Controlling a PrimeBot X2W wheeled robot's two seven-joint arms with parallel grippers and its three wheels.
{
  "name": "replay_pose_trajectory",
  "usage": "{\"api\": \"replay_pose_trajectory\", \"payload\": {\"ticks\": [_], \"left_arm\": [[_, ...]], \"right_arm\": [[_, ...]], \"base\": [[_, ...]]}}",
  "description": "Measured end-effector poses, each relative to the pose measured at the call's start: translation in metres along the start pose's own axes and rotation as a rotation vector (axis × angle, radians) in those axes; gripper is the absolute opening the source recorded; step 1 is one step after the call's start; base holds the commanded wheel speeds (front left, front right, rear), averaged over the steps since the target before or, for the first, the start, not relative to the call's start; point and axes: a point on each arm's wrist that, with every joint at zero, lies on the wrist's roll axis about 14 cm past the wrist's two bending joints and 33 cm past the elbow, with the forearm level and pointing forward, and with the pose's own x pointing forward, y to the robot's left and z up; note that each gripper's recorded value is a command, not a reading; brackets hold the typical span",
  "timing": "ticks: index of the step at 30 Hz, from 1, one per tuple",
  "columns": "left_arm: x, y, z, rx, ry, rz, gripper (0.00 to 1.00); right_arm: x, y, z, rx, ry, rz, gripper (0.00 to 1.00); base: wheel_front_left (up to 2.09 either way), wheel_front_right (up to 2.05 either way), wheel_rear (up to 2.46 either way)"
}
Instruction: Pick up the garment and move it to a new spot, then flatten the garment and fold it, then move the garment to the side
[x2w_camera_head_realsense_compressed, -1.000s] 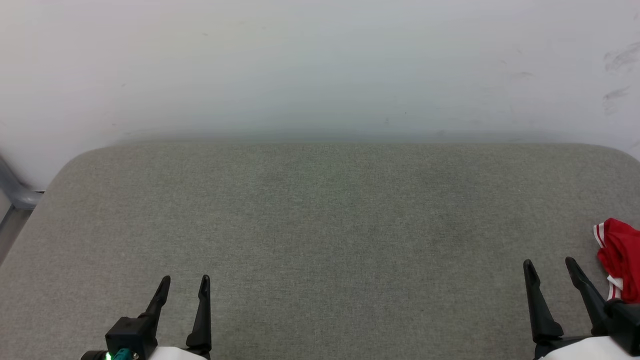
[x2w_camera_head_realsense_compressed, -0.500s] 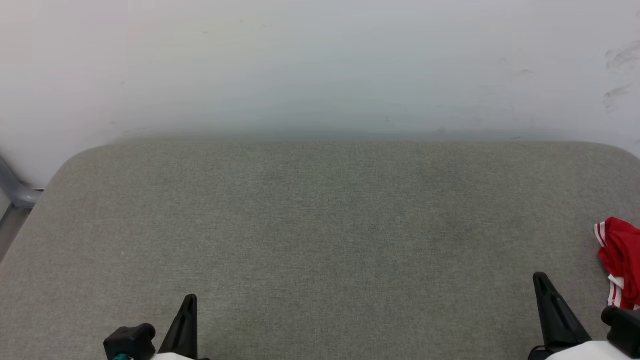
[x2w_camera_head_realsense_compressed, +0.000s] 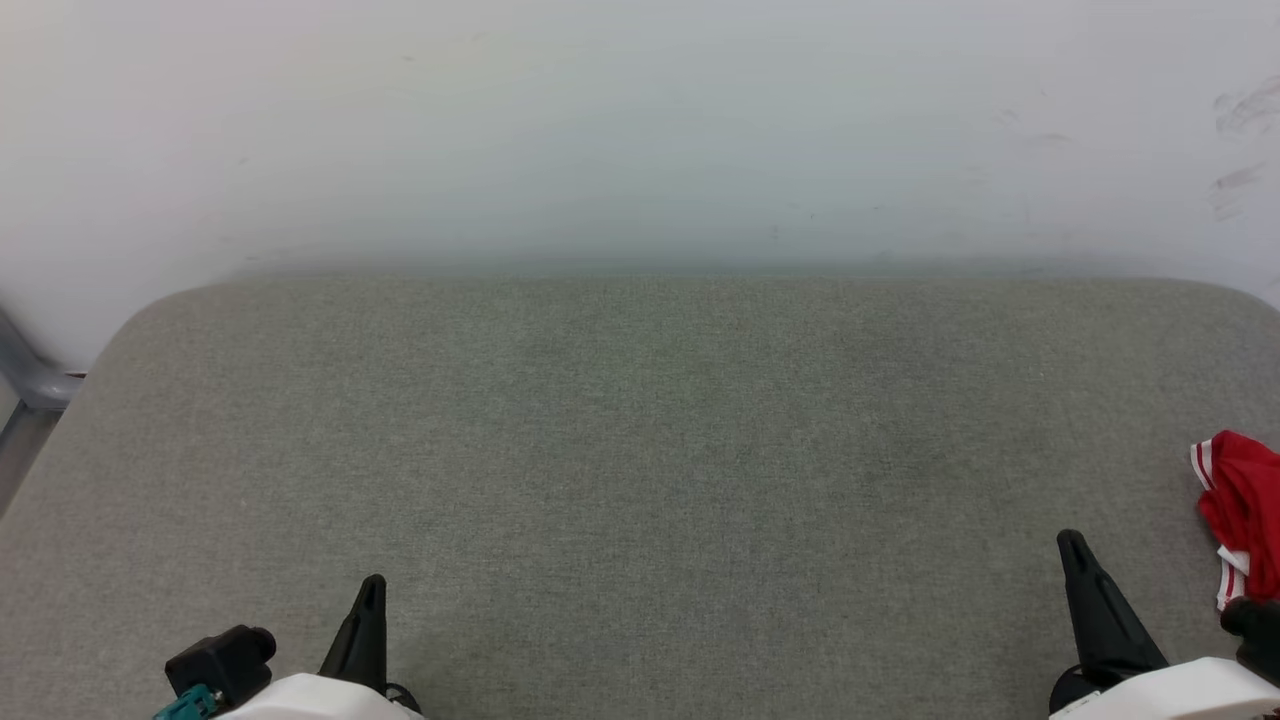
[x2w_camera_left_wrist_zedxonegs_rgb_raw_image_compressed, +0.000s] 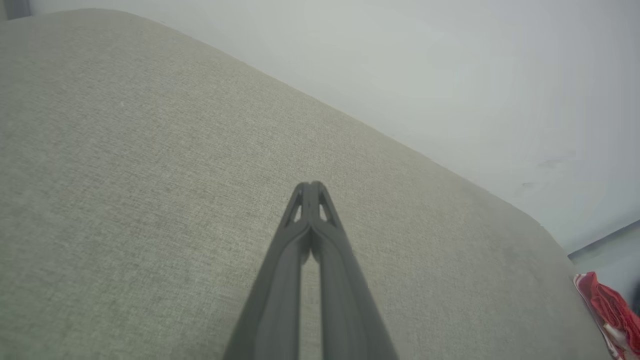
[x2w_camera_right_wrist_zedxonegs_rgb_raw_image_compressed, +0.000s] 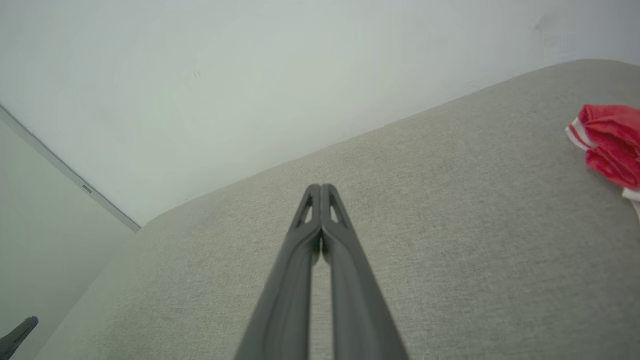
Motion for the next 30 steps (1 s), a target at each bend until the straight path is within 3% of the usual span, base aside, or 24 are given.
{"api": "replay_pose_trajectory", "payload": {"ticks": [30], "left_arm": [[0.021, 0.0, 0.007, -0.447, 0.025, 0.01, 0.0]], "right_arm": [[0.02, -0.005, -0.003, 0.456, -0.006, -0.009, 0.0]], "base": [[0.0, 0.0, 0.0]]}}
